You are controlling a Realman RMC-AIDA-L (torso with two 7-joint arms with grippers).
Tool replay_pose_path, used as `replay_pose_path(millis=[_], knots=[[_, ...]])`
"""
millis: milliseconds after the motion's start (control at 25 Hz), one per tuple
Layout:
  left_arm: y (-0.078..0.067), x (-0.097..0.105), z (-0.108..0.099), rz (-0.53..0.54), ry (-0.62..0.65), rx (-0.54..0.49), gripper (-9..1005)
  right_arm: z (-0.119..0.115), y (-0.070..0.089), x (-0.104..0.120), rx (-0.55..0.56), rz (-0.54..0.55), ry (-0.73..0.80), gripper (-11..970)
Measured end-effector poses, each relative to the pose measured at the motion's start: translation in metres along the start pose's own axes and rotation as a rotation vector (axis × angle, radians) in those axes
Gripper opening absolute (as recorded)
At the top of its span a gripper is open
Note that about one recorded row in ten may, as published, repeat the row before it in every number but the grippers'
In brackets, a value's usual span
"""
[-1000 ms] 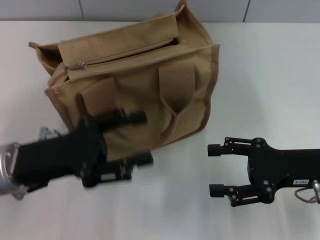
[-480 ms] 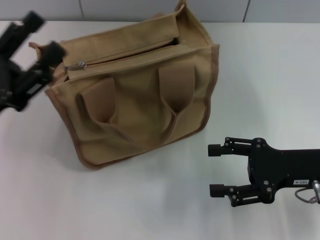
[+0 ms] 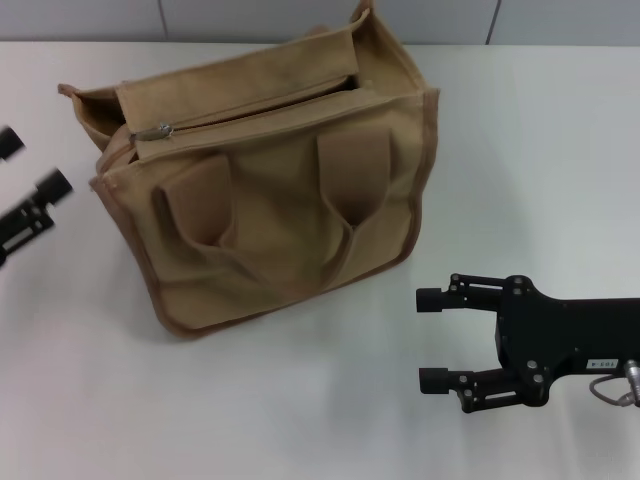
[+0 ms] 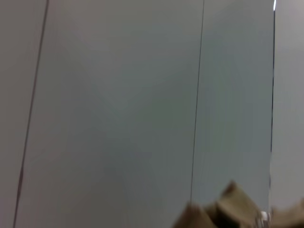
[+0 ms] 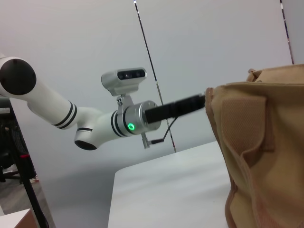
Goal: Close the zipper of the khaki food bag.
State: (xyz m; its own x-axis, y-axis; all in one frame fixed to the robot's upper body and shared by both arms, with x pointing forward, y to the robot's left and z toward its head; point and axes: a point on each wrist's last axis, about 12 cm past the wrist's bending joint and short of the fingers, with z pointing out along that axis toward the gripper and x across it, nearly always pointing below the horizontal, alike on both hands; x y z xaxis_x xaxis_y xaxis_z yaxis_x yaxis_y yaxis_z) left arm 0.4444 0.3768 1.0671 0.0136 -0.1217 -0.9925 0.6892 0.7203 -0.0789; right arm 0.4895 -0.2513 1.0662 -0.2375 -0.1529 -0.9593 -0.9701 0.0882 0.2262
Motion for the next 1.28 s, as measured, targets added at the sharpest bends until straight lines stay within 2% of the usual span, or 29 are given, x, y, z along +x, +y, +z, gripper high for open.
replay_pose_path(millis=[240,360,600,800,960,1280], knots=[[-0.004,0.006,0.011,0.007,0.059,0.077,720,0.000,-0.001,0.000,0.003,0.001,0.002,840],[-0.001,0.009,0.024,0.033,0.082,0.060,717,0.000,-0.001,0.000,0.003,0.003,0.002,840],[0.004,0.010,0.031,0.084,0.082,0.013,711,0.000,0.000,0.000,0.004,0.004,0.001,839],[0.004,0.007,0.028,0.088,0.031,-0.015,706,0.000,0.000,0.000,0.004,0.003,-0.003,840],[-0.003,0.004,0.016,0.115,-0.055,-0.070,702,0.000,0.000,-0.001,0.003,0.002,-0.008,840],[-0.011,0.011,0.020,0.141,-0.056,-0.072,694,0.003,0.000,-0.001,-0.009,0.007,-0.014,839]])
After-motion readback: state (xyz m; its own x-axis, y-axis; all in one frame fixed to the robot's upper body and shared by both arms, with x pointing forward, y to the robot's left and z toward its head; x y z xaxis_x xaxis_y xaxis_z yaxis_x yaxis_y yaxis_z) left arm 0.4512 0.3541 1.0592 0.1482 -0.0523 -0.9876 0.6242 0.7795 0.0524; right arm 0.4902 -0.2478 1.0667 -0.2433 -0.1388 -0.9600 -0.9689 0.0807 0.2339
